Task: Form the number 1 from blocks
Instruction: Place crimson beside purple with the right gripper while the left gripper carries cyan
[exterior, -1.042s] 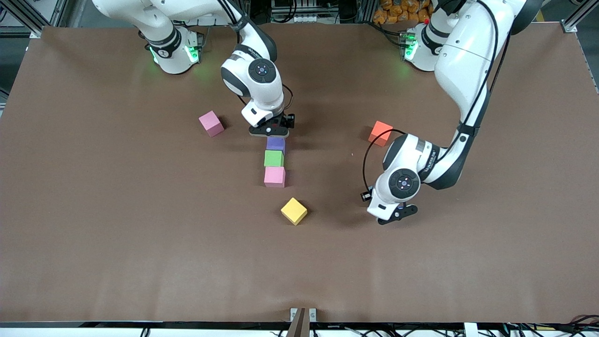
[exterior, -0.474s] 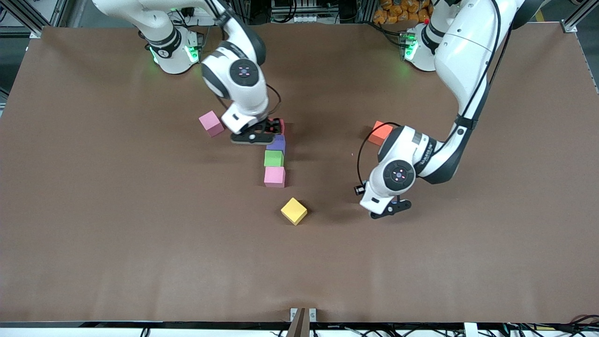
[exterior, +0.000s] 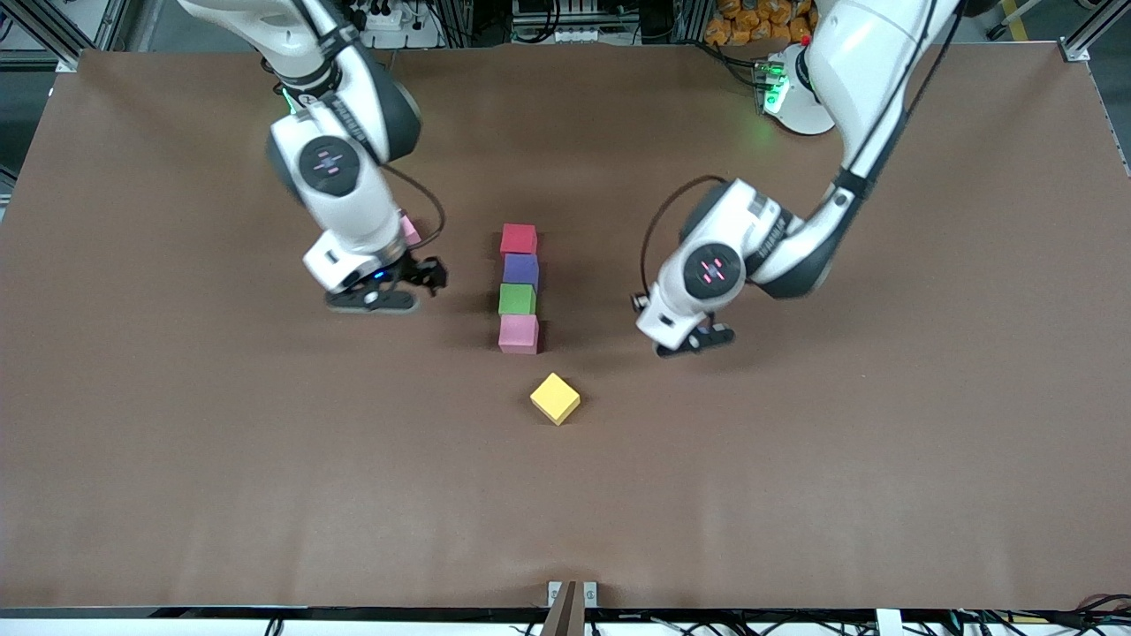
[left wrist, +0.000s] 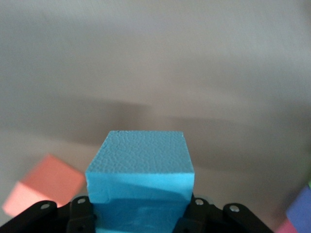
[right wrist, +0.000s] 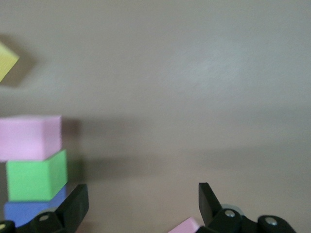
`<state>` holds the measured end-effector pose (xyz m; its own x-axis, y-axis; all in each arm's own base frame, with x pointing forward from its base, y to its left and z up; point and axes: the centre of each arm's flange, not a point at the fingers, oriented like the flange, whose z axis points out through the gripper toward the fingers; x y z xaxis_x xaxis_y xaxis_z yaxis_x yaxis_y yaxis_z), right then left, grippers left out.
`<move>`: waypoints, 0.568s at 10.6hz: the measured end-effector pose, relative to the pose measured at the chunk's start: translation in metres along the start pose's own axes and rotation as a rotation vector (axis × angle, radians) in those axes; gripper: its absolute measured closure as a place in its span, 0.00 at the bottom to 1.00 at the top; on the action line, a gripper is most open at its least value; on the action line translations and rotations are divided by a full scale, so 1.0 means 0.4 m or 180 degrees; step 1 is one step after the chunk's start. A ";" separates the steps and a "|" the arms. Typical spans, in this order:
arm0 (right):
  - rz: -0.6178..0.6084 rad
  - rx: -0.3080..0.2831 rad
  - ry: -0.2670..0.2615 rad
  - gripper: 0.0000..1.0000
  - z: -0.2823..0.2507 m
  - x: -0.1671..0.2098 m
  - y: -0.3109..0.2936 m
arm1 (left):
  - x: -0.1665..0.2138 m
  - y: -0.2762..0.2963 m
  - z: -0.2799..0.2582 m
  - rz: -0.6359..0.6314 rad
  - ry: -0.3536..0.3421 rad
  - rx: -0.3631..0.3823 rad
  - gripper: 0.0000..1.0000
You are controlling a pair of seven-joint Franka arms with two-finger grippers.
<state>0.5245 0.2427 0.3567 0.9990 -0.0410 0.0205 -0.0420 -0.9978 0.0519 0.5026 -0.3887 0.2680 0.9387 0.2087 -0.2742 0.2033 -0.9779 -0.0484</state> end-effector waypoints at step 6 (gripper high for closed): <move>-0.0112 -0.0069 -0.0069 0.00 -0.138 0.175 0.304 | -0.601 0.321 0.172 0.0393 0.0065 0.0057 0.42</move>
<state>0.5883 0.1215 0.4194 1.0000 -0.0073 -0.0035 -0.0070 -0.9973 0.0737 0.2840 -0.5651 0.2615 0.9618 0.0867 -0.2596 0.0810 -0.9962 -0.0326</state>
